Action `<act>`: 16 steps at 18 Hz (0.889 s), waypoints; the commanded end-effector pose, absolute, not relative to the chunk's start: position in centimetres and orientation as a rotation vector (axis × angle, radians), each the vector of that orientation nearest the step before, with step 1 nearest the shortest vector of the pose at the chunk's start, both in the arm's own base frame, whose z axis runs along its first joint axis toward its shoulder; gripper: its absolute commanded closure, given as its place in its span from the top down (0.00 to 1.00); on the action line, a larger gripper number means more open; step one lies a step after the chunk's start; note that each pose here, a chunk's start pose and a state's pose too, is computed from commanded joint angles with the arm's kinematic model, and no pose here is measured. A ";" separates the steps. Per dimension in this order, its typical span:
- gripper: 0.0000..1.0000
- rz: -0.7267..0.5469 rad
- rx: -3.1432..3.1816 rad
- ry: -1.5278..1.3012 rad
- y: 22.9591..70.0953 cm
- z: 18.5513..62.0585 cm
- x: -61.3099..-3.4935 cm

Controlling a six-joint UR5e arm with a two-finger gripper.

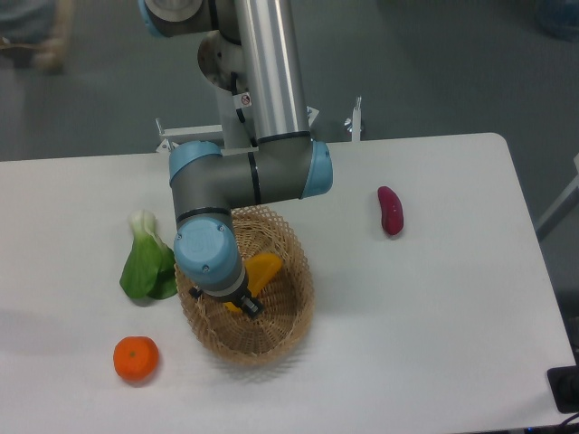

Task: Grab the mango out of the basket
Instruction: 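Close the gripper around the yellow mango inside the basket, then lift the yellow mango out of the basket and carry it beside the sweet potato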

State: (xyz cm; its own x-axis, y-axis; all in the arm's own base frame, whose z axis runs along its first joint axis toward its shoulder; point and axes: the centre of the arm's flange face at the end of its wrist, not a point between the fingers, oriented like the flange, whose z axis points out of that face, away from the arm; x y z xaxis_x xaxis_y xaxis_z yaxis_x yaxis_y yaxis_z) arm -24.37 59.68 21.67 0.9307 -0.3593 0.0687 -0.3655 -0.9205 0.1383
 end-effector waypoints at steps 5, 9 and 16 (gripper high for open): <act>0.38 0.022 3.001 -0.480 58.1 25.4 -27.5; 0.39 -0.015 3.055 -0.449 55.6 28.7 -31.6; 0.39 -0.077 3.189 -0.398 51.2 34.4 -41.0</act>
State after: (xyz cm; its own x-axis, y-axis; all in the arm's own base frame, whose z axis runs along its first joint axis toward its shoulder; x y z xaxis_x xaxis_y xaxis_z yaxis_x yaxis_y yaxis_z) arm -40.97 51.22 34.44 0.9682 -0.2437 -0.0565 -0.2473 -0.9666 -0.0669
